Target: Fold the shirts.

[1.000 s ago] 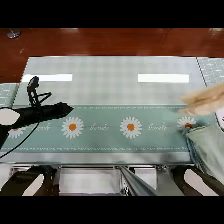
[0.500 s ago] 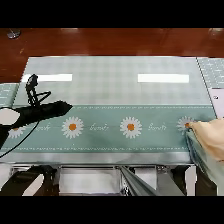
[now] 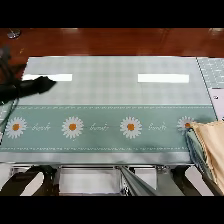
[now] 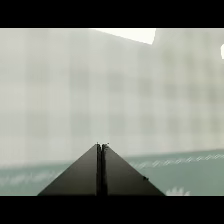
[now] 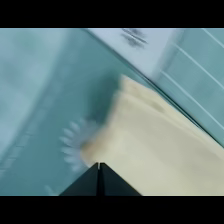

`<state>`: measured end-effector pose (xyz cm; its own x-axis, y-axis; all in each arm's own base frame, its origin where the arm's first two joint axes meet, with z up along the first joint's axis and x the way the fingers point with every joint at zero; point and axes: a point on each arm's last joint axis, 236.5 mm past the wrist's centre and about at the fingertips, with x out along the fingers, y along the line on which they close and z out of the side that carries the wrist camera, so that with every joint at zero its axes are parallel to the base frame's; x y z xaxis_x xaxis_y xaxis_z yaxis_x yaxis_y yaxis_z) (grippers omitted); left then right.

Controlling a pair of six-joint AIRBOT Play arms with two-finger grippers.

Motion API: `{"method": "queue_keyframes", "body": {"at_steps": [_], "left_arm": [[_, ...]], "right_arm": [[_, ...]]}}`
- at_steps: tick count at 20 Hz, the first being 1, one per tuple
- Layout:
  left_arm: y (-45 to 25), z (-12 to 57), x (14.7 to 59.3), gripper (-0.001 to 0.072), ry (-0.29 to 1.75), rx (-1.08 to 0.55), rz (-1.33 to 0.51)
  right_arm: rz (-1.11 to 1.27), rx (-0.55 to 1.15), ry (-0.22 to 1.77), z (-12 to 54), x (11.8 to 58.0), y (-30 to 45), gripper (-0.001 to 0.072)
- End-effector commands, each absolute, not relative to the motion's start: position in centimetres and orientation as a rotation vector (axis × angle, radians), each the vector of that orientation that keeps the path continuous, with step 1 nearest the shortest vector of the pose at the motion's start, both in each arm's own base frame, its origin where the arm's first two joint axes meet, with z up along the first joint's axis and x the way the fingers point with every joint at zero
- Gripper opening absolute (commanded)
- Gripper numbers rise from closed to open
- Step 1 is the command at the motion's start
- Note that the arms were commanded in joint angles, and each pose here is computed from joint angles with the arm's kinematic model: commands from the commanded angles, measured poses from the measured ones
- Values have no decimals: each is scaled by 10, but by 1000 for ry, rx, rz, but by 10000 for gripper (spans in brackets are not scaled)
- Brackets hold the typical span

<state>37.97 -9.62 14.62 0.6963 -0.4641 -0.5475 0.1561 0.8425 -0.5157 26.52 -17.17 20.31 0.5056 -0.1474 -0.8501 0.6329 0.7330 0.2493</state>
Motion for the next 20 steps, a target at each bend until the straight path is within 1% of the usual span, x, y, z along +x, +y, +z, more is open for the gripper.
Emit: {"method": "queue_keyframes", "body": {"at_steps": [1,2,4,6,7,9,10,12,15,16,18,20], "left_arm": [[-126,237,407,21,609,-356,-486],[-142,246,414,21,606,-310,-506],[-158,226,427,21,674,-215,-457],[-161,165,427,23,838,-142,-393],[-157,131,422,23,929,-110,-374],[-143,69,408,23,1103,-118,-325],[-135,49,405,24,1152,-146,-289],[-118,26,406,23,1201,-191,-230],[-104,20,409,24,1212,-204,-202],[-102,19,407,24,1223,-197,-207],[-102,16,398,24,1263,-195,-208],[-102,16,398,24,1262,-195,-208]], "right_arm": [[65,531,595,288,416,-51,33],[150,464,612,280,435,-10,32],[251,245,764,223,456,66,33],[260,55,974,140,456,104,31],[248,-5,1071,100,452,110,31],[189,12,1234,33,443,108,31],[150,22,1296,8,440,99,31],[84,62,1380,-21,436,83,31],[74,72,1354,-26,446,75,32],[75,96,1361,-24,444,79,32],[79,100,1356,-24,445,80,32],[79,99,1356,-24,445,80,31]]}}
